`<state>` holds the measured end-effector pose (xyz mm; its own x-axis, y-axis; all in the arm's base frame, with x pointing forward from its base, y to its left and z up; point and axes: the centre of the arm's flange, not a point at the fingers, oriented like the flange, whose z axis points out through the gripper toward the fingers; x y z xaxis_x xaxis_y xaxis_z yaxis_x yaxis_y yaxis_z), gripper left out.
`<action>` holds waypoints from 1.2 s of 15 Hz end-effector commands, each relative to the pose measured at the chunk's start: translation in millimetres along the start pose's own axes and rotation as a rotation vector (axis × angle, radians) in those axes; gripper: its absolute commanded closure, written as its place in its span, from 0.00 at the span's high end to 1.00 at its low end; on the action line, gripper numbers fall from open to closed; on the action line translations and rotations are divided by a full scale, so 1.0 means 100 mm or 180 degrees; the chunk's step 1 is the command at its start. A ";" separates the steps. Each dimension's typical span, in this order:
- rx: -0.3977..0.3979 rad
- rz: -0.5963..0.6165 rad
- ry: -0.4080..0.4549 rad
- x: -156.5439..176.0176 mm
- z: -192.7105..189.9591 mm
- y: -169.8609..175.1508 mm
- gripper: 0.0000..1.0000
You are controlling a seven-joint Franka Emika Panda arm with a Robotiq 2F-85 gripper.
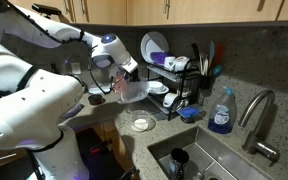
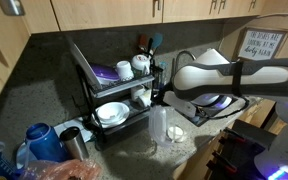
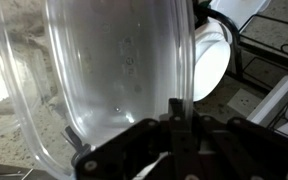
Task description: Transfer the contents in the rectangular bowl to the circular one
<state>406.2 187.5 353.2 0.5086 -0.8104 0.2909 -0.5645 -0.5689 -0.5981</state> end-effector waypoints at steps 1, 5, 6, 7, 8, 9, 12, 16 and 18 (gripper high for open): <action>-0.0050 -0.0129 -0.0328 -0.12 0.01 -0.14 0.01; -0.0147 -0.0318 -0.0523 -0.27 0.06 -0.22 0.01; -0.0187 -0.0350 -0.0553 -0.29 0.08 -0.23 0.01; -0.0221 -0.0393 -0.0598 -0.32 0.10 -0.25 0.01; -0.0251 -0.0432 -0.0639 -0.35 0.11 -0.26 0.01; -0.0290 -0.0460 -0.0673 -0.38 0.13 -0.29 0.01; -0.0402 -0.0588 -0.0806 -0.50 0.21 -0.35 0.01; -0.0549 -0.0785 -0.0968 -0.73 0.30 -0.45 0.01; -0.0623 -0.0885 -0.1011 -0.85 0.35 -0.51 0.01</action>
<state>402.6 270.2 335.5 0.7915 -0.5777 0.1994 -0.4792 -0.7892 -0.3843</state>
